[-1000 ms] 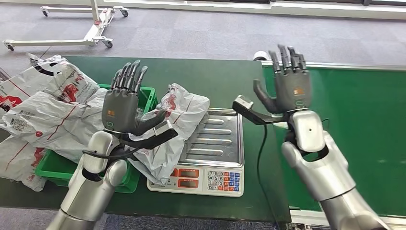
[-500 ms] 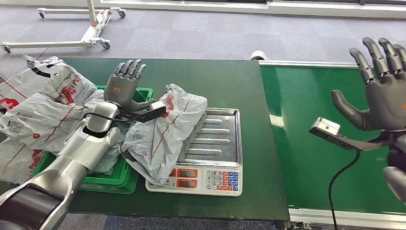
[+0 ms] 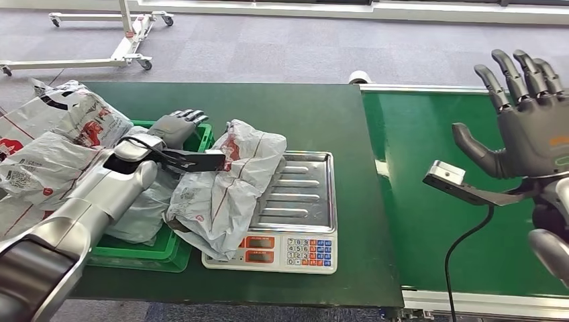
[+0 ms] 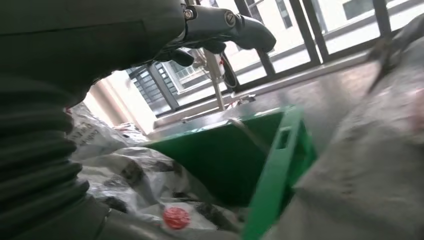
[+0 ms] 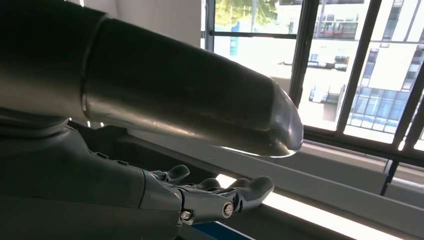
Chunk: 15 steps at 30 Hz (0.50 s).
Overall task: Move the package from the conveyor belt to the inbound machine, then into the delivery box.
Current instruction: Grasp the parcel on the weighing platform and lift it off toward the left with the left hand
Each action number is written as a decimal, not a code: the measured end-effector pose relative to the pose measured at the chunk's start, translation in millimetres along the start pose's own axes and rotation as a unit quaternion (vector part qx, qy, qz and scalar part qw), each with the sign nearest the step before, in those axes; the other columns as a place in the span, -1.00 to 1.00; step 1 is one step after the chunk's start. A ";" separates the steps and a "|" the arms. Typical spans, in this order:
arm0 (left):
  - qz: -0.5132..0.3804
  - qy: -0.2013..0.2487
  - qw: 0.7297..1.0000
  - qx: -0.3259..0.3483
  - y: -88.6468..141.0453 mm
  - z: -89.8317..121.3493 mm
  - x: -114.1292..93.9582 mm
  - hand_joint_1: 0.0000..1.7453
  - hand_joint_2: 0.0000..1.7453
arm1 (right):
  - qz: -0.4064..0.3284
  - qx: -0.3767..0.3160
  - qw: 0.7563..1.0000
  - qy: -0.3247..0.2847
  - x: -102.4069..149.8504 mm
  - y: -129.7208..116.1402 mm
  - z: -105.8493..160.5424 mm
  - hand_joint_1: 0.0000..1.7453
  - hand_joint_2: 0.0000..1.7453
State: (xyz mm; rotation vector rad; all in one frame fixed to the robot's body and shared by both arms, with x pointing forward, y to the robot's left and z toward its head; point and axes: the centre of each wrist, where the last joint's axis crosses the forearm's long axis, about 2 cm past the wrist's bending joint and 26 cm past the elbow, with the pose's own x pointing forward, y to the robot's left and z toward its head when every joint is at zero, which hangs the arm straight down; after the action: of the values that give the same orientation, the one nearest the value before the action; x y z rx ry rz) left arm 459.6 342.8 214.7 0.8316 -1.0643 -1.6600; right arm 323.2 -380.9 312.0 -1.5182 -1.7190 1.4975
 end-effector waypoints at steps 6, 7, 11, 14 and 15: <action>0.001 0.004 1.000 0.024 24.0 17.5 -19.5 -1.00 1.00 | -0.010 0.005 1.000 -0.001 2.9 4.0 2.1 -1.00 -1.00; -0.001 0.006 0.999 0.032 29.6 20.6 -21.8 -1.00 1.00 | -0.012 0.005 1.000 -0.003 4.1 5.9 3.9 -1.00 -1.00; -0.007 0.011 0.998 0.064 48.9 33.5 -31.3 -1.00 1.00 | -0.015 0.013 1.000 -0.009 10.2 14.7 12.6 -1.00 -1.00; -0.005 0.010 0.997 0.072 61.8 43.1 -35.6 -1.00 1.00 | -0.012 0.020 1.000 -0.012 12.0 17.4 15.1 -1.00 -1.00; -0.004 0.008 0.998 0.069 65.4 46.1 -36.7 -1.00 1.00 | -0.011 0.022 1.000 -0.013 11.8 17.2 14.7 -1.00 -1.00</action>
State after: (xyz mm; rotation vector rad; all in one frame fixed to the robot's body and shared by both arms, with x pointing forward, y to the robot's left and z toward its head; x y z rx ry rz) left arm 453.4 379.6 294.4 0.9378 -1.1771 -1.5964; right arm 314.9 -379.8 287.9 -1.4586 -1.6995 1.5396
